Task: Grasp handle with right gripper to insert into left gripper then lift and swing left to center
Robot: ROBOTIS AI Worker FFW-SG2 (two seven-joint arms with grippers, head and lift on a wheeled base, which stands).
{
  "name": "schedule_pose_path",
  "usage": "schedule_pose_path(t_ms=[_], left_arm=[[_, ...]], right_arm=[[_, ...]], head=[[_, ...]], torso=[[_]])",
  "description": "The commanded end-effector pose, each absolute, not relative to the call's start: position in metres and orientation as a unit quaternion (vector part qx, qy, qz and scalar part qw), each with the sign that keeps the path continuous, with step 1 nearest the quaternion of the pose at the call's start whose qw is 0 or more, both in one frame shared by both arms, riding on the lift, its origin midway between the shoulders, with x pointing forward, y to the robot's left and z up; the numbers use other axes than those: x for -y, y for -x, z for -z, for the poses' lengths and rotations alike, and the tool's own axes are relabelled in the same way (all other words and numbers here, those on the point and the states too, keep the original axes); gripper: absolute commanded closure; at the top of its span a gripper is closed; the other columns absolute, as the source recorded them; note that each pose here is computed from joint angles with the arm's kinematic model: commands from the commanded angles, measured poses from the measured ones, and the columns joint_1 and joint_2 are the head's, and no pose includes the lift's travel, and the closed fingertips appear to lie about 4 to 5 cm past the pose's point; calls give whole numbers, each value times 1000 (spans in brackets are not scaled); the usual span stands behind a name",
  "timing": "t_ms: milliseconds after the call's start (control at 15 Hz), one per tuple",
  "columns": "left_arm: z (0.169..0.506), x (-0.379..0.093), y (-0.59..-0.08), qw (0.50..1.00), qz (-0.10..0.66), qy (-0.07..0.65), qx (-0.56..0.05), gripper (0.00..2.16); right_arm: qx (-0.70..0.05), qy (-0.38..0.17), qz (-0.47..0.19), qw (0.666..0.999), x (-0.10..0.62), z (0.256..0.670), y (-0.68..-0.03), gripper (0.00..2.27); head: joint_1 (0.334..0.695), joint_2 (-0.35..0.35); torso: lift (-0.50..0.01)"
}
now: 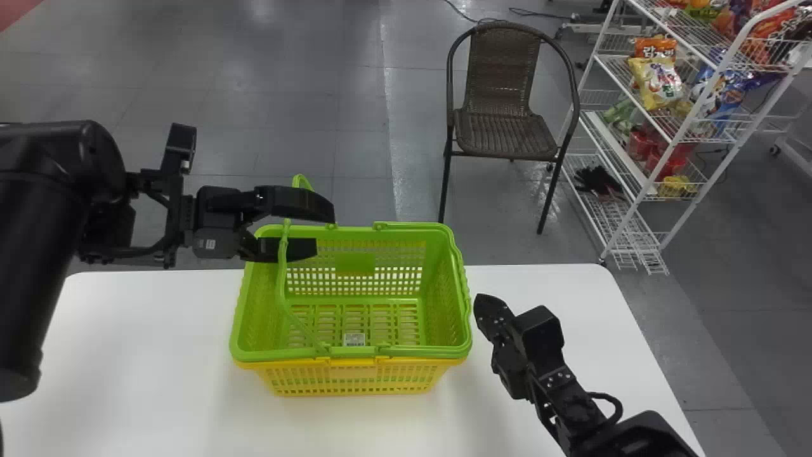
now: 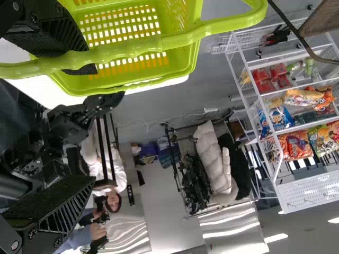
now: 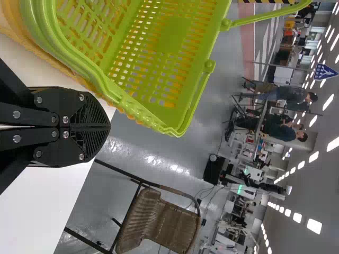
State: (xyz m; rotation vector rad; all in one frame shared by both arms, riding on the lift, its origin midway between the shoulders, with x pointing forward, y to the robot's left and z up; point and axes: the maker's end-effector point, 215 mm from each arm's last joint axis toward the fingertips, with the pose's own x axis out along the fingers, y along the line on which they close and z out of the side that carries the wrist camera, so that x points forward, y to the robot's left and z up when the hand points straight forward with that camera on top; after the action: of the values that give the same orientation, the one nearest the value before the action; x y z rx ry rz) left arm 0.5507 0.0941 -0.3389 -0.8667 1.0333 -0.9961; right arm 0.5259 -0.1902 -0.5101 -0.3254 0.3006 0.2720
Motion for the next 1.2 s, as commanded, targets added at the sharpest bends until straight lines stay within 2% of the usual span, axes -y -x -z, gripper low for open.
schedule_pose_path(t_ms=[0, 400, 1133], left_arm=[[340, -92, -549, 667, 443, 386, -459, 100], [343, -89, -547, 664, 444, 387, -461, 100], [339, -82, -545, 657, 452, 396, -455, 100]], right_arm=[[-150, 162, -137, 966, 187, 510, -528, 2128], [-145, 160, -137, 967, 183, 505, -530, 2128], [-117, 143, -132, 974, 167, 456, -534, 2125]], head=[[695, -98], [695, -97], [695, -95]], torso=[[0], [0], [0]])
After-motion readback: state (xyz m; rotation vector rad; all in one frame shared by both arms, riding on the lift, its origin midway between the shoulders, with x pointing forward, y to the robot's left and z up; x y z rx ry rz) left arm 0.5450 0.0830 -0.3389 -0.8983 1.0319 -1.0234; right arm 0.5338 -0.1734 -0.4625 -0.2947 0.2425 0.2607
